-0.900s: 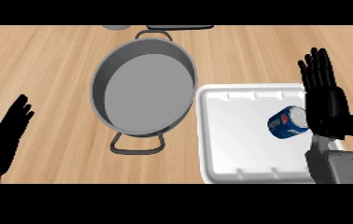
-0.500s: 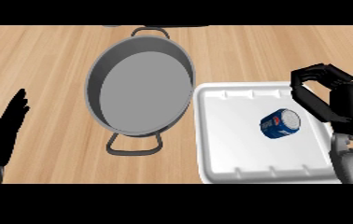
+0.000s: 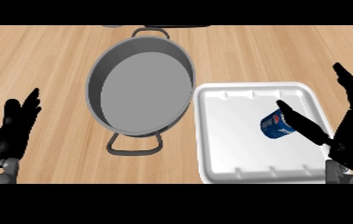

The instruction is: Pick the can from the tray and place it in the pot

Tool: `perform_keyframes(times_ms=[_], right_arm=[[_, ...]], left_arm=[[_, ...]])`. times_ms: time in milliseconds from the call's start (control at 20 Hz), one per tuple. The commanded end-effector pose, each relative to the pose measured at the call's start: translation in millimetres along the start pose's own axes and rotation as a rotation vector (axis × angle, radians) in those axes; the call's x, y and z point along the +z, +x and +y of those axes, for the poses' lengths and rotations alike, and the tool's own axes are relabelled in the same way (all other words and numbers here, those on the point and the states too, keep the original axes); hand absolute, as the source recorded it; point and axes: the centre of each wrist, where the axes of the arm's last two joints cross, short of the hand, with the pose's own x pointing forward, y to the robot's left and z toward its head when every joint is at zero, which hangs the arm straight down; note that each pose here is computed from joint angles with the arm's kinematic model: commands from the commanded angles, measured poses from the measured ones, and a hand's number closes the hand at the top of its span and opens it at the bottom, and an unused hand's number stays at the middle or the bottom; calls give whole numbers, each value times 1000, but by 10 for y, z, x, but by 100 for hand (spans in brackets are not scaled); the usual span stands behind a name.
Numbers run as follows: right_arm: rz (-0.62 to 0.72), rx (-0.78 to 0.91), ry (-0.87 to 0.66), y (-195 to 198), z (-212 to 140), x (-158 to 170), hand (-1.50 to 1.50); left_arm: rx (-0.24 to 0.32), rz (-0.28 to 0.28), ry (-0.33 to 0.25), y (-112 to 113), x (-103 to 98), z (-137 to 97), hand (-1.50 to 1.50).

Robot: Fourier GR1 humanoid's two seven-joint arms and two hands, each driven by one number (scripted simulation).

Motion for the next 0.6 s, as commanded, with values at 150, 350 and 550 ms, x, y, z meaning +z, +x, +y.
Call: perform_keyframes(times_ms=[150,350,550], right_arm=[[131,338,137,292,-269,117,-150],[227,467,239,612,-460,134,-150],[336,613,425,796,-502,162,-150]], left_arm=[[-4,20,-8,57,14,-118,0],[3,1,-9,121,-73,-98,0],[-17,7,-13,140,-12,-87,0]])
